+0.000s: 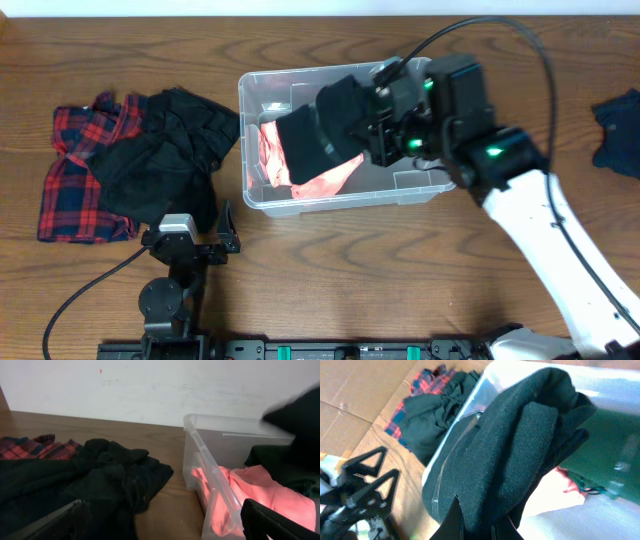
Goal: Pack container
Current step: 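Carry the black cloth into the bin beside the pink garment, release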
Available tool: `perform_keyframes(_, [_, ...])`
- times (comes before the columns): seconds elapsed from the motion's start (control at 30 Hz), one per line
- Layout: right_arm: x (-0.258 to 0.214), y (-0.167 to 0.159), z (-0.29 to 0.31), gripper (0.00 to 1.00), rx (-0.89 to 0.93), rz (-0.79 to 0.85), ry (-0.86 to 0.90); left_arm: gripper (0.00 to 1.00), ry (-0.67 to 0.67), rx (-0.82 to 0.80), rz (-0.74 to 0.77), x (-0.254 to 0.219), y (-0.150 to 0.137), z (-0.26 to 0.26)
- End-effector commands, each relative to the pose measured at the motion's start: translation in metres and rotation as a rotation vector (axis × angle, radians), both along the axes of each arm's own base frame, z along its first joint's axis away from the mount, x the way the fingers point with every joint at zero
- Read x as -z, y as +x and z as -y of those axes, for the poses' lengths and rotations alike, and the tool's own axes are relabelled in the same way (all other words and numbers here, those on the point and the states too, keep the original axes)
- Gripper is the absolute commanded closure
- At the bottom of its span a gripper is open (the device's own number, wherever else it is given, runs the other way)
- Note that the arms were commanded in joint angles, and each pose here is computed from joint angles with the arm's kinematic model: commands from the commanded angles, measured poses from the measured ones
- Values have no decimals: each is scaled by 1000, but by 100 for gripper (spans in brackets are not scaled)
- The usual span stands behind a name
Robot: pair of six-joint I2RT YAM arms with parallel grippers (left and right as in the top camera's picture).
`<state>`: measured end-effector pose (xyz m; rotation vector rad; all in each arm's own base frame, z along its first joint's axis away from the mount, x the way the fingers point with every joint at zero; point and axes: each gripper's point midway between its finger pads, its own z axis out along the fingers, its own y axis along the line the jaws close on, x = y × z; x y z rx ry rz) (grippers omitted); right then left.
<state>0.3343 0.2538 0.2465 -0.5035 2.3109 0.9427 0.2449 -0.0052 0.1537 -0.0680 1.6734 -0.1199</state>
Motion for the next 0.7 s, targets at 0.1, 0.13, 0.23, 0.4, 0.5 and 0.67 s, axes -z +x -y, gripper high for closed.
perform_keyframes(0.1, [42,-7,-34,99,-7,-79,29,2,14,8,-48,16,-1,1])
perform_keyframes(0.13, [47,-8,-39,99,-7,-87,29,2,14,8,-48,16,-1,1])
perform_keyframes(0.23, [68,-8,-49,99,18,-123,1,2,14,8,-48,16,-1,1])
perform_keyframes(0.4, [92,-9,-56,98,58,-172,-49,2,14,8,-48,16,-1,1])
perform_keyframes(0.5, [98,-9,-50,79,88,-181,-85,2,14,8,-48,16,-1,1])
perform_keyframes(0.67, [108,-20,-42,53,86,-230,-135,2,14,8,-48,16,-1,1])
